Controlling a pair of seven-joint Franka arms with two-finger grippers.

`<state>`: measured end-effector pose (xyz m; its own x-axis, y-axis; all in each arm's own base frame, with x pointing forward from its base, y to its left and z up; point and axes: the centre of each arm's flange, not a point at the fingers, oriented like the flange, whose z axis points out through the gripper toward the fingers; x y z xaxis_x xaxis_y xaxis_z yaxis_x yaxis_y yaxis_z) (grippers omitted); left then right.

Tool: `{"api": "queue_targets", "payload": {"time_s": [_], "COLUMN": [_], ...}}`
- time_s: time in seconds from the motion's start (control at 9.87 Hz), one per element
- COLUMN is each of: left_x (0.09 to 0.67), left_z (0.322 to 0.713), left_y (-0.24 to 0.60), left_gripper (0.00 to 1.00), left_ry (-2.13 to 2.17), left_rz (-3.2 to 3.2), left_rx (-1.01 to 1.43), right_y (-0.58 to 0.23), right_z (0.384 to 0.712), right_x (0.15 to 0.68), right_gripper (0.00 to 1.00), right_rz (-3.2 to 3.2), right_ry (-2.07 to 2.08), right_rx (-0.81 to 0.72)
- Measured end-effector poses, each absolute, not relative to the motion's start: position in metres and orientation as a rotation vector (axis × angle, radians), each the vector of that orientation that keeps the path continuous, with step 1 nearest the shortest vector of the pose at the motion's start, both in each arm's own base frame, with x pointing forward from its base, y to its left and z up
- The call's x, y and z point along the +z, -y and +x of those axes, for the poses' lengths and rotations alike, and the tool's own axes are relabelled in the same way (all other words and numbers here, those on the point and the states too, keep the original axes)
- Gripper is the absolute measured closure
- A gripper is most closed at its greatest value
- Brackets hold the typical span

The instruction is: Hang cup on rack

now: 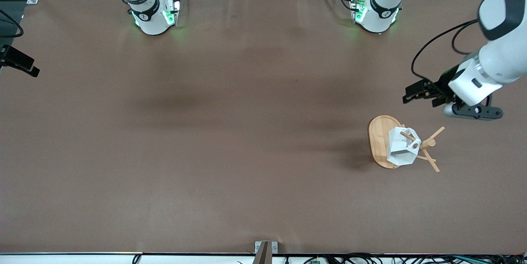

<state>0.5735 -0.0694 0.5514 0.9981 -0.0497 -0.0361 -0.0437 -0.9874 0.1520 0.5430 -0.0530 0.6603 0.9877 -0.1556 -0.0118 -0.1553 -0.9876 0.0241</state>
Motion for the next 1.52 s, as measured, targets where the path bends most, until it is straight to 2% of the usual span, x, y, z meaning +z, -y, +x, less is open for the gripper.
{"api": "queue_targets", "payload": {"time_s": [0.3,0.61,1.52], "left_x": [0.602,0.625,0.637], "left_z": [0.567,0.552,0.528], "left_y": [0.074,0.075,0.076], "left_gripper": [0.0,0.0,0.0], "left_ry": [0.123,0.115,0.074], "left_rz": [3.083,3.085,3.138], "left_rx": [0.017,-0.039,-0.022], "right_y": [0.053,0.053,0.053], "right_z": [0.543,0.543,0.543], "right_x": [0.66,0.66,0.66], "right_gripper": [0.0,0.0,0.0], "right_rz": [3.109,3.109,3.109], "right_ry": [0.243,0.243,0.245], "right_rx": [-0.021,-0.021,-0.023]}}
